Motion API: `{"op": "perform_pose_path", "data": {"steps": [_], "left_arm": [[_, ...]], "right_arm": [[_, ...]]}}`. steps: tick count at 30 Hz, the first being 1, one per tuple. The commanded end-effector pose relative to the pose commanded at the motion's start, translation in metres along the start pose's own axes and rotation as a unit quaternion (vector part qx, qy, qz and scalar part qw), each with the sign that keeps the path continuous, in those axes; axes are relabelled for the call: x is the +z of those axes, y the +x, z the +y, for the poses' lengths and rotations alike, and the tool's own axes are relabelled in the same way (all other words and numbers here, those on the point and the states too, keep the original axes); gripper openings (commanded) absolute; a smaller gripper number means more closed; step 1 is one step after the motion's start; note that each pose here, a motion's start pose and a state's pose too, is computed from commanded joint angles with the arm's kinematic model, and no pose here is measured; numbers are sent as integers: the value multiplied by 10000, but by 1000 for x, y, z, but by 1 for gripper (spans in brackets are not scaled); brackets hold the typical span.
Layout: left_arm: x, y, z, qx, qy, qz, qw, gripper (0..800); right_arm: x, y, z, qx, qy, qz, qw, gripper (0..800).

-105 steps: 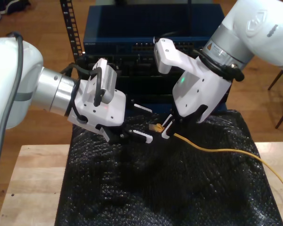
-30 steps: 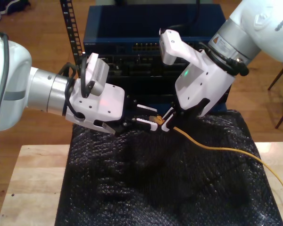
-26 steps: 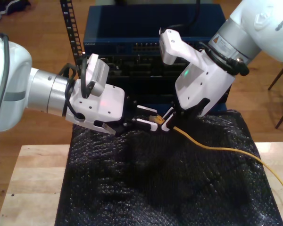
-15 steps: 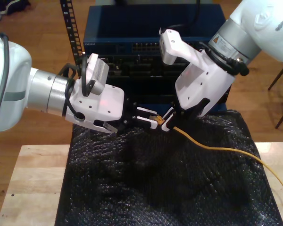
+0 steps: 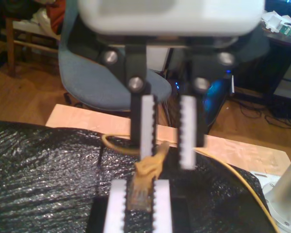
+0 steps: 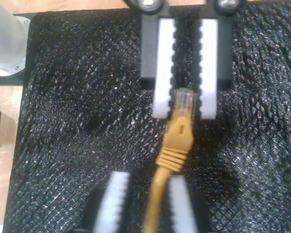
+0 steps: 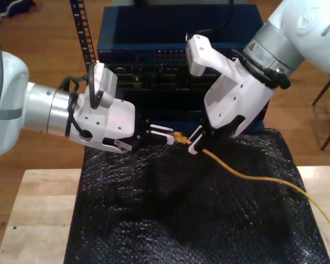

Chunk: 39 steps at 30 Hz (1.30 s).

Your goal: Grab the cable and plug it in

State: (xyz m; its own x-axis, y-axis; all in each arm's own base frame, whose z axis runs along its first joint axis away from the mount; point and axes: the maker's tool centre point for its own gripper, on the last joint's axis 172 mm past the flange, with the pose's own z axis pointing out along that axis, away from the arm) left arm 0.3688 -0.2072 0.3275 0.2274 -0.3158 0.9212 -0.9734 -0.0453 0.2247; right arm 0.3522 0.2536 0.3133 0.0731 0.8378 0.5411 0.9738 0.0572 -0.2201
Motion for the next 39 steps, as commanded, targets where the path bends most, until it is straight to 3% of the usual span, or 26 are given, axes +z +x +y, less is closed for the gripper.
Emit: {"op": "perform_pose_path", "data": {"steps": [4,8,15,25,30,33,39], "left_arm": [[0,2,0,-16,-5,34,10000,3],[0,8,-1,-45,4,163,9999,3],[3,8,4,-111,-151,263,9995,3],[5,6,6,-206,-261,309,9990,3],[5,4,10,-464,-498,459,9966,3],[5,12,13,-677,-701,789,9921,5],[-1,12,8,-888,-768,1039,9876,6]], "right_arm": [[-1,0,0,-12,-14,3,10000,735],[-4,0,2,-28,-62,17,10000,797],[-15,4,-1,-602,-216,28,9979,798],[-38,12,-6,-1052,-495,83,9932,798],[-54,22,-11,-1202,-763,119,9897,798],[-62,26,-13,-1303,-976,147,9865,797],[-76,28,-17,-1633,-1558,211,9740,796]]}}
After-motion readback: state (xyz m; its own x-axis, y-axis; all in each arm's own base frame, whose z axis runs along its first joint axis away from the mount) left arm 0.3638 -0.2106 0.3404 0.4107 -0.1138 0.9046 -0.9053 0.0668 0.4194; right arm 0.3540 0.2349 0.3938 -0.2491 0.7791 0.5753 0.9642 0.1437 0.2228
